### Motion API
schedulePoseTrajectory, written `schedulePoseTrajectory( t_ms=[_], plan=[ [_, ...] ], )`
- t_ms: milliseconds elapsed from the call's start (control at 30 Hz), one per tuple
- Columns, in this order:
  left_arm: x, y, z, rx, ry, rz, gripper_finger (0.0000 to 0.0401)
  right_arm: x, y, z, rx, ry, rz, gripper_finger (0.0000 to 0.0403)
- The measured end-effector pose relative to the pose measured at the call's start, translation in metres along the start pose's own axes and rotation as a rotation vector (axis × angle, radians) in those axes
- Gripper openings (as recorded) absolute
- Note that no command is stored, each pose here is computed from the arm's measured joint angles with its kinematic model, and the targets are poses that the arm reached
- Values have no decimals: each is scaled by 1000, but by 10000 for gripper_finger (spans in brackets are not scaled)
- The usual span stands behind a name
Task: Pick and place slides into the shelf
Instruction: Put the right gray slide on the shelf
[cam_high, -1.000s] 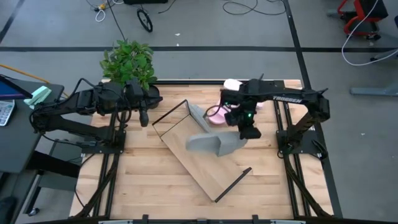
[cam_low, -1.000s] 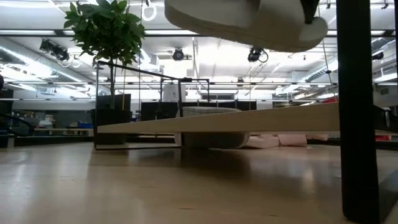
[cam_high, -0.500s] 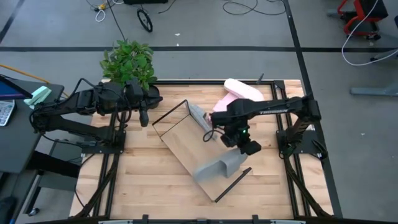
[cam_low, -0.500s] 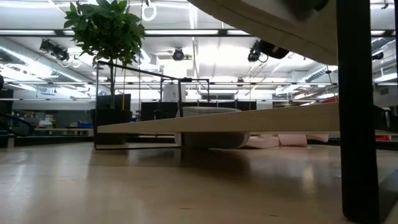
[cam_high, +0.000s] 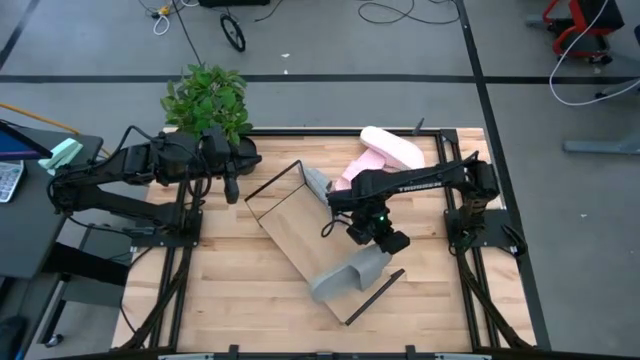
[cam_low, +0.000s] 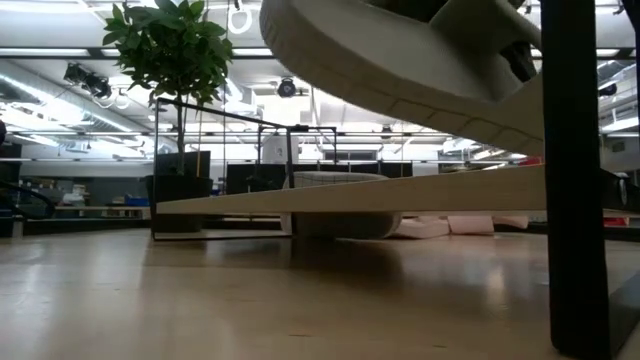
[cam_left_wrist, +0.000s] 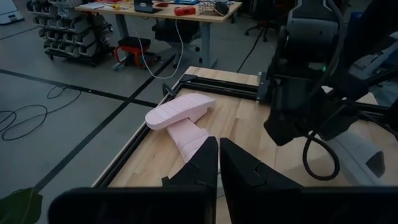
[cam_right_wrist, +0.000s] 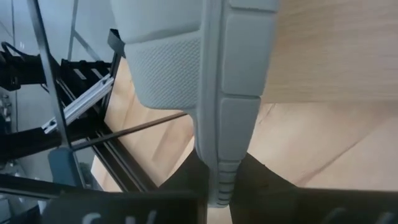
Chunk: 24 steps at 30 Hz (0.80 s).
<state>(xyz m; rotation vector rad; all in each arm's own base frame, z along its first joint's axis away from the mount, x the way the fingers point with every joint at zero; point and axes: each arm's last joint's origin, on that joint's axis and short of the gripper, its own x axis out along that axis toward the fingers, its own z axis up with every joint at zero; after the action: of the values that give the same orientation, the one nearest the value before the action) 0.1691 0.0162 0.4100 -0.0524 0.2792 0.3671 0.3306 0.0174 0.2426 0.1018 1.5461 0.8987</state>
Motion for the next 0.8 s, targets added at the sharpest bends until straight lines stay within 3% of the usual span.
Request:
schedulePoseTrajectory(
  t_ms=[800],
  plan=[
    [0,0,0,1,1,0,13,10,9,5,-86,53,3,32]
  ],
)
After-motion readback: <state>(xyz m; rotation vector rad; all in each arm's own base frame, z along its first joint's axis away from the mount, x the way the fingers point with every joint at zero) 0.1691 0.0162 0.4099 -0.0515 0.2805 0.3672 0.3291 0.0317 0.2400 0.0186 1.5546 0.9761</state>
